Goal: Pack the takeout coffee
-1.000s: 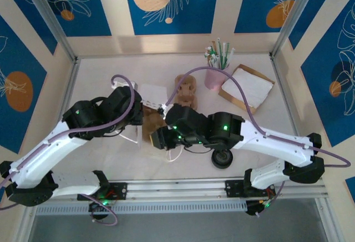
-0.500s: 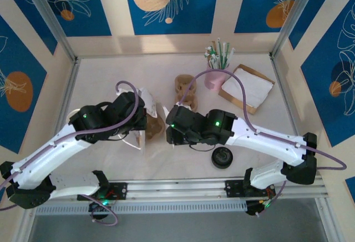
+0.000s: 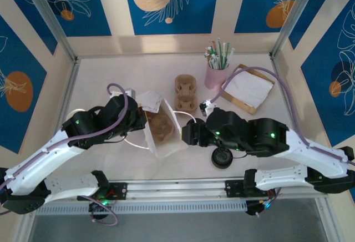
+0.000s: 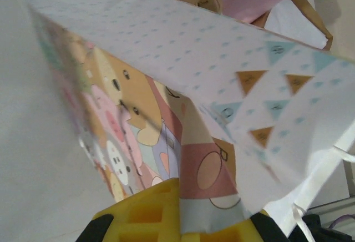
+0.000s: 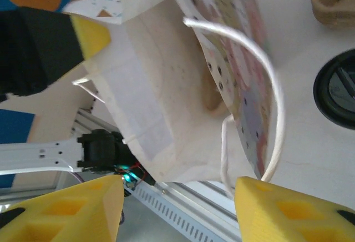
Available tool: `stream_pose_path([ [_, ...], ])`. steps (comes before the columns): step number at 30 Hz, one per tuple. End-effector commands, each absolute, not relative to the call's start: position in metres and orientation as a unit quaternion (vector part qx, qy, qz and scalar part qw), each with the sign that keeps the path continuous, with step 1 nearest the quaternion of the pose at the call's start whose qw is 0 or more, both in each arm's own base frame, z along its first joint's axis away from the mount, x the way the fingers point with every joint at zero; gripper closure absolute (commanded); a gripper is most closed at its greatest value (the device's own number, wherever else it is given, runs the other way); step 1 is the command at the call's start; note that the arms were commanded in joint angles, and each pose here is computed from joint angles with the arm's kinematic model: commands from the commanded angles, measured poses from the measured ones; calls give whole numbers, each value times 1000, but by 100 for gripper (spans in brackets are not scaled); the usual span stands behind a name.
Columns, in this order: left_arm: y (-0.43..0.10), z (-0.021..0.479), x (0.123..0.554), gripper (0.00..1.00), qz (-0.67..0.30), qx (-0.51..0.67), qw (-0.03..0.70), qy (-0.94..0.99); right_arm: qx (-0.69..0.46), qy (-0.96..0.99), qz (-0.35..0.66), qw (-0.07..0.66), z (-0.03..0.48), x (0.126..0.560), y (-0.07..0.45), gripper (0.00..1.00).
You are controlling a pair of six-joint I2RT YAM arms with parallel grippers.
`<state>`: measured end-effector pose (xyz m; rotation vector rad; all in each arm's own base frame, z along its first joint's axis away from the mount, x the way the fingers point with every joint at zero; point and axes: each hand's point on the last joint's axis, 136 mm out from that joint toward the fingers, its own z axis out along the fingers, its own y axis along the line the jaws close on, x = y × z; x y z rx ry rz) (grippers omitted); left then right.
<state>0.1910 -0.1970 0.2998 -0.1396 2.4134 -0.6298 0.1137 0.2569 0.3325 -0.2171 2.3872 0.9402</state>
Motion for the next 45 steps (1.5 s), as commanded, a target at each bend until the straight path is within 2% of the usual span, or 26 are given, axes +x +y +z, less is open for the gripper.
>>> stream_pose_path([
  [1,-201,301,191,100,-253,-64,313,913,-114,863,393,297,354,109,276,46],
  [7,-202,300,192,100,-260,-77,315,910,-169,848,373,335,387,91,298,54],
  [11,-202,298,192,100,-265,-86,315,907,-188,846,386,315,388,79,324,56],
  [16,-201,297,192,100,-269,-88,315,906,-163,888,340,262,344,84,338,60],
  [19,-203,296,191,100,-274,-87,312,905,-117,921,291,232,305,99,326,64],
  [24,-202,296,189,100,-278,-88,312,904,-45,953,234,187,251,117,300,65],
  [30,-205,293,188,100,-285,-86,305,905,-7,966,197,168,224,132,286,64],
  [35,-209,290,187,100,-290,-85,299,905,15,973,161,163,207,138,278,58],
  [45,-212,288,185,100,-304,-87,293,902,42,972,133,188,190,154,273,58],
])
